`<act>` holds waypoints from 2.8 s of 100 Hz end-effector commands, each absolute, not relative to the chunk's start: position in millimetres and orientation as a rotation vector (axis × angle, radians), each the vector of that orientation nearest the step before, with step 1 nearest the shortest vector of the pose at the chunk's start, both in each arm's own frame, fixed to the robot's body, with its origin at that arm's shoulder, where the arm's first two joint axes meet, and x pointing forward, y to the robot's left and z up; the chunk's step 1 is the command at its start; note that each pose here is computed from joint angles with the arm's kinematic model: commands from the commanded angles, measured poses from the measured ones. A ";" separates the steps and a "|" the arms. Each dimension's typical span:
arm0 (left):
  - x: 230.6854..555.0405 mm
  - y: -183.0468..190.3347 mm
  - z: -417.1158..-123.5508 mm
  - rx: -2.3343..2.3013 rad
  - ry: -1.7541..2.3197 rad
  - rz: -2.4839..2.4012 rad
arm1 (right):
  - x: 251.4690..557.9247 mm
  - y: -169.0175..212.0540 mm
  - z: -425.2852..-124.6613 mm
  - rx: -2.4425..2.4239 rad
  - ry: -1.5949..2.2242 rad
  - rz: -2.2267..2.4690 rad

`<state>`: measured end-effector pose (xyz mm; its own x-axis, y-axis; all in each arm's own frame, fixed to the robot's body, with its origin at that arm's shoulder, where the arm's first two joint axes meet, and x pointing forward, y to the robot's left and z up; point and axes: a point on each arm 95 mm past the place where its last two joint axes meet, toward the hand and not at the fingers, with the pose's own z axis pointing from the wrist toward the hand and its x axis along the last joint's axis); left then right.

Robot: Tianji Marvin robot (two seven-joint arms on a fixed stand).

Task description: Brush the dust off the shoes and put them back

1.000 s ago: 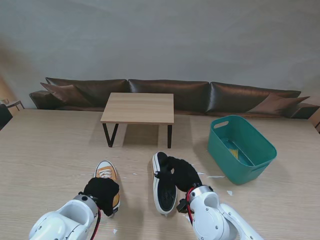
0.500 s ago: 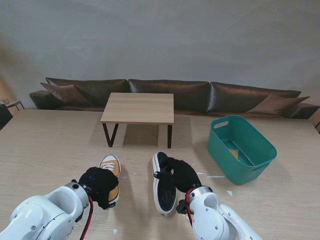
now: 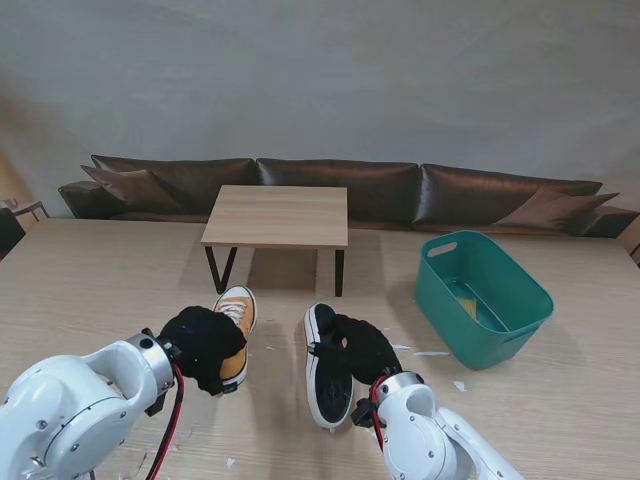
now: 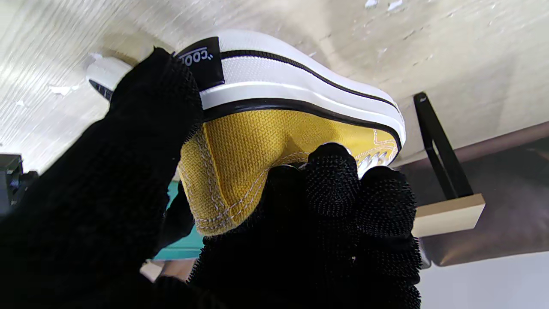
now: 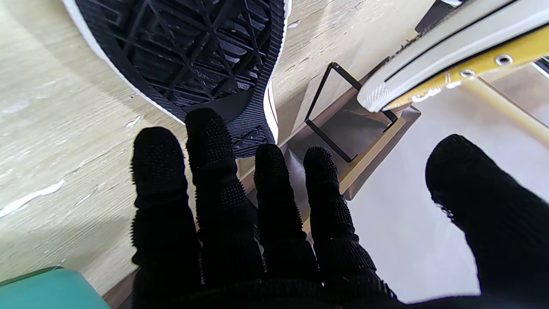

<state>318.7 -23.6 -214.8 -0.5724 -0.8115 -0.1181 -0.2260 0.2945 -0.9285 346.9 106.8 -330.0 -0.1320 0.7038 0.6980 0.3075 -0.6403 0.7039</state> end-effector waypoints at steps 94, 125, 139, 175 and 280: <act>354.9 -14.5 -151.3 -0.600 1.967 -1.352 | 352.5 114.0 -329.0 1.827 1.135 1.841; 372.0 3.1 -147.5 -0.587 1.934 -1.372 | 360.0 117.9 -328.3 1.839 1.124 1.832; 380.1 10.3 -147.3 -0.582 1.916 -1.381 | 363.8 118.5 -327.7 1.841 1.115 1.831; 414.5 31.2 -141.9 -0.580 1.937 -1.383 | 378.8 119.1 -326.9 1.857 1.059 1.825; 539.5 76.5 -171.2 -0.612 1.966 -1.513 | 421.8 115.7 -340.0 1.957 0.910 1.783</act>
<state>535.3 78.1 -177.5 -0.7285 -0.6688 -0.1483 -0.0228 0.2401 -0.9705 421.5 112.4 -341.5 0.0140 0.6643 0.7473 0.2203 -0.7311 0.6457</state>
